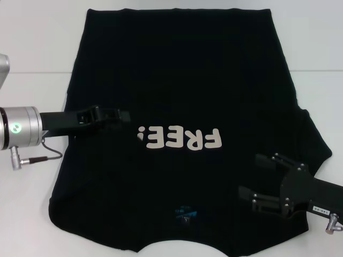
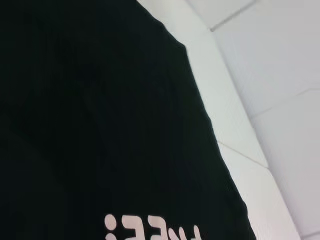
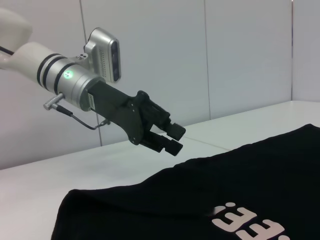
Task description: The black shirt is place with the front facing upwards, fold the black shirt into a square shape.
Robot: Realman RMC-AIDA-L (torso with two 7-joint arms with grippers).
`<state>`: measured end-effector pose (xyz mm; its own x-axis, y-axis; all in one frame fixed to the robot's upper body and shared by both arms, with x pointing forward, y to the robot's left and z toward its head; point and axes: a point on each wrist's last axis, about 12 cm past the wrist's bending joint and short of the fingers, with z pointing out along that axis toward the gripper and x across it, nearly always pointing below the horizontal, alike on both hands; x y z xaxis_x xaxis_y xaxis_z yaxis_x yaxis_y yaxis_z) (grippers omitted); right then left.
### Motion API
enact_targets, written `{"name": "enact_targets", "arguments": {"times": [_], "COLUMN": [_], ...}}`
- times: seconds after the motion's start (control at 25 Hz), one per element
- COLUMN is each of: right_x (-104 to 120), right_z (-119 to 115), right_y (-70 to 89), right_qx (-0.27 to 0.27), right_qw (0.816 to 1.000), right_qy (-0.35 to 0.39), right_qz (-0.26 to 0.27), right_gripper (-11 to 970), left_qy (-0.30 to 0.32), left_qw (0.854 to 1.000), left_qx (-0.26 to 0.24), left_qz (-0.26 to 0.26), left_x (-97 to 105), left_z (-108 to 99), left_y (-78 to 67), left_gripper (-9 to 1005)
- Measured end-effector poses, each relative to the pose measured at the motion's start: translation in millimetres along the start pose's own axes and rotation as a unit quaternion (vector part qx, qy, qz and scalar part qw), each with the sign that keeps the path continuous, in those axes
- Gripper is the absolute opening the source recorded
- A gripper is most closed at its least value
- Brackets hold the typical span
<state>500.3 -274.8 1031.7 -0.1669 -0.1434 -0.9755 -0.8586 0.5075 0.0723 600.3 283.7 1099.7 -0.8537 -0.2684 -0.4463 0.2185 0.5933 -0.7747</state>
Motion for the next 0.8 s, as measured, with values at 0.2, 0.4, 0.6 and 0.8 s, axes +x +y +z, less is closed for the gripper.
{"name": "enact_targets", "arguments": {"times": [0.2,0.4,0.6,0.8], "right_x": [1.0,0.3,-3.1,-18.6], "right_z": [-1.8,-4.8,-12.1,-32.5], "right_y": [-0.7,-4.6,-13.5,-38.3], "right_qx": [0.006,0.016,0.045,0.090], "right_qw": [1.000,0.999,0.995,0.982], "right_qy": [0.000,0.003,-0.007,0.002], "right_qz": [0.008,0.041,0.085,0.168], "right_gripper": [932,932,932,931], "left_qy": [-0.004,-0.057,-0.073,-0.086], "left_qw": [0.995,0.961,0.912,0.892], "left_qx": [0.050,0.106,0.113,0.106], "left_qz": [0.084,0.249,0.386,0.431], "left_x": [9.8,35.4,64.9,80.5], "left_z": [-16.7,-39.3,-48.7,-54.9], "left_y": [-0.4,4.1,11.5,16.8], "left_gripper": [448,660,749,838]}}
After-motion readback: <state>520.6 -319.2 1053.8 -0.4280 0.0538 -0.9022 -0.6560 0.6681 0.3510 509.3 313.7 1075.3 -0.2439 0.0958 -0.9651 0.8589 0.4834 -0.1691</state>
